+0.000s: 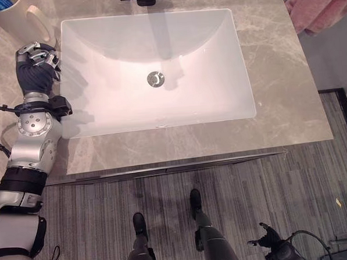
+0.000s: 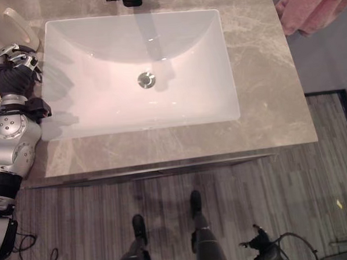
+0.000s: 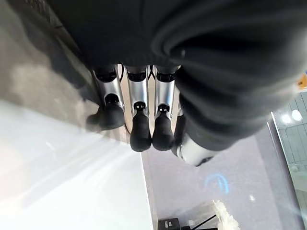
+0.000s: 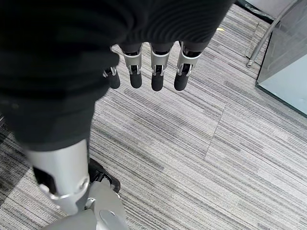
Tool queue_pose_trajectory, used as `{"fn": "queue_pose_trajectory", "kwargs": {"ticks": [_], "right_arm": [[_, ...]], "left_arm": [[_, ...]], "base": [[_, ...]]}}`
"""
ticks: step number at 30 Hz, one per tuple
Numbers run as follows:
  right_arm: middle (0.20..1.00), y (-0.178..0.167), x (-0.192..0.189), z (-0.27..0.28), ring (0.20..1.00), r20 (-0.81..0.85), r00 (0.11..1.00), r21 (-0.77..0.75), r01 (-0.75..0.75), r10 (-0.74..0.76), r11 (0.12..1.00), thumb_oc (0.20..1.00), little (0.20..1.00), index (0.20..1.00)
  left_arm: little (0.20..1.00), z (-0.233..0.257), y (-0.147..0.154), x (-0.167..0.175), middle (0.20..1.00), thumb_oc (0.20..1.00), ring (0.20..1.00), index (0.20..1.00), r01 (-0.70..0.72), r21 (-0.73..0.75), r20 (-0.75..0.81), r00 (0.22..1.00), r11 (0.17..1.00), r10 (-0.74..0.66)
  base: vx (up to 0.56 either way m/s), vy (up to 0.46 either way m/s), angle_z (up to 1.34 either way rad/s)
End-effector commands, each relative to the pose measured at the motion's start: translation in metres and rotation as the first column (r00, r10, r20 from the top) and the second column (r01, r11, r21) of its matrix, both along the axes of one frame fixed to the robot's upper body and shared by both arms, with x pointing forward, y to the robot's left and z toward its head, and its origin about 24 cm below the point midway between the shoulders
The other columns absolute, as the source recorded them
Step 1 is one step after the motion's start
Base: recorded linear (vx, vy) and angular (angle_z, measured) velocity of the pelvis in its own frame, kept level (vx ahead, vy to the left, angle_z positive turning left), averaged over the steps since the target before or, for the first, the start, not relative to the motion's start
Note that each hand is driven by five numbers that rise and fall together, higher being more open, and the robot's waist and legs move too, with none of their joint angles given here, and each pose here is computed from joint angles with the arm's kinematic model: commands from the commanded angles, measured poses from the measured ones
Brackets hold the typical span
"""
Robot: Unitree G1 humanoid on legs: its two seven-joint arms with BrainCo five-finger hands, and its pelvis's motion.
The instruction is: Put brush and paste in cup on sink, flatten towel.
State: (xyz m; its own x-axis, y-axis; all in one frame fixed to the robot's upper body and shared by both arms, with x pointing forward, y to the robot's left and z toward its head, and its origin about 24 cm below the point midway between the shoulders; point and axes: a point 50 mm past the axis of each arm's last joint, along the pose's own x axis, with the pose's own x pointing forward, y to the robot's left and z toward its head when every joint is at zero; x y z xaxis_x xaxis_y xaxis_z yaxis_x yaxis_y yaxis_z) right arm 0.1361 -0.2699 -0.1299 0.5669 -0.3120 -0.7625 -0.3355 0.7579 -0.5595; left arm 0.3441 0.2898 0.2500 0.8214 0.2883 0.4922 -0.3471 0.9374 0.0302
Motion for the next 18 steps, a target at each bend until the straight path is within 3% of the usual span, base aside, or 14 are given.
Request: {"fn": "queue_pose_trajectory", "kwargs": {"ticks": [1,18], "right_arm": [[1.000,-0.021,0.007,0.011,1.000,0.041,0.999,-0.053,0.025,-0.023,0.998,1.000,1.000,1.000],[1.000,-0.019,-0.003,0.005,1.000,0.015,0.997,-0.027,0.078,-0.078,0.997,1.000,1.000,1.000]], "left_arm": [[0.200,0.009,0.028,-0.005,0.200,0.200,0.200,0.200,-0.110,-0.006,-0.007,0.994,0.994,0.110],[0.200,0.045,0.036,0.001,0.200,0.200,0.200,0.200,-0.173,-0.003,0.040,0.984,0.985,0.173]], "base": [[0.00,0.000,0.00],[0.00,0.001,0.00]]}}
